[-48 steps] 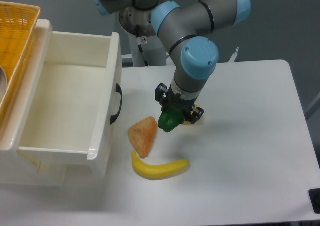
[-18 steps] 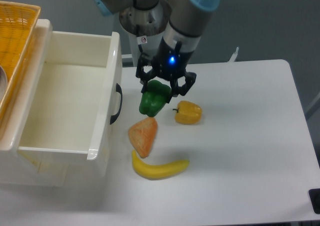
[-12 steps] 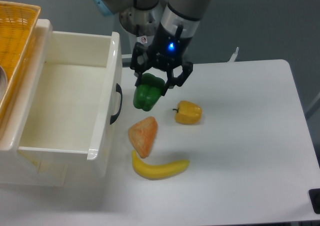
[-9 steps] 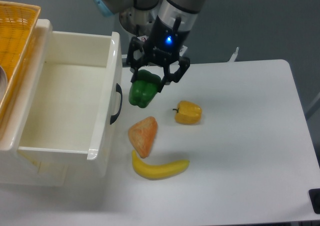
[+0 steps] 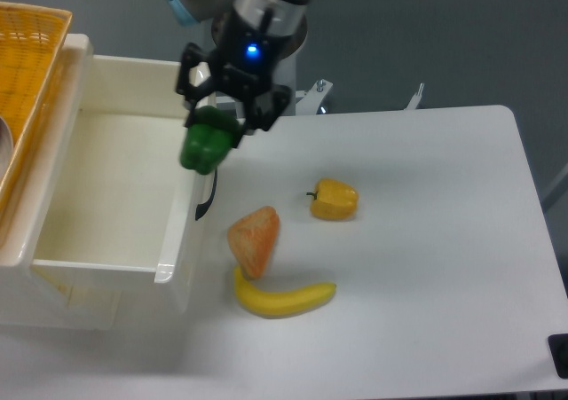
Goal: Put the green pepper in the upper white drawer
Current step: 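Carry the green pepper over the open white drawer, then open the gripper to drop the green pepper into the drawer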
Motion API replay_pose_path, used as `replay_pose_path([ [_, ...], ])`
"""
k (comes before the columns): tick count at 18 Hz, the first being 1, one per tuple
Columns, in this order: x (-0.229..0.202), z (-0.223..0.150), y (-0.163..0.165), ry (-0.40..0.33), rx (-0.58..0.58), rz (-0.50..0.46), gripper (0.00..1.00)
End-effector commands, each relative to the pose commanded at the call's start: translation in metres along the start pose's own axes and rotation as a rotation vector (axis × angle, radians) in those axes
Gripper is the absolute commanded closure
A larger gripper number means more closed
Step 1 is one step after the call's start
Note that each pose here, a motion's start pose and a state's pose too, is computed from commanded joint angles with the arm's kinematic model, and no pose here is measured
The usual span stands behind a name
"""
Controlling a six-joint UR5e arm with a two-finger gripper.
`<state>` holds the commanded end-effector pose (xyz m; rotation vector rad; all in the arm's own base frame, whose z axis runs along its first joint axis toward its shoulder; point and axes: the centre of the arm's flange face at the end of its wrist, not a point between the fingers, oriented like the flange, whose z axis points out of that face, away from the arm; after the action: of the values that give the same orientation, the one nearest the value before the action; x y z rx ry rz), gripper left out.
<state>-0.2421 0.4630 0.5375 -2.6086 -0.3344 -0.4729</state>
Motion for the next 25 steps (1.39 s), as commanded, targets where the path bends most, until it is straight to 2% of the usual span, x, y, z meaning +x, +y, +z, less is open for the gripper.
replay_pose_path([
  [13, 0.026, 0.053, -0.008, 0.06, -0.082, 0.052, 0.59],
  [25, 0.035, 0.081, -0.008, 0.084, -0.132, 0.07, 0.55],
])
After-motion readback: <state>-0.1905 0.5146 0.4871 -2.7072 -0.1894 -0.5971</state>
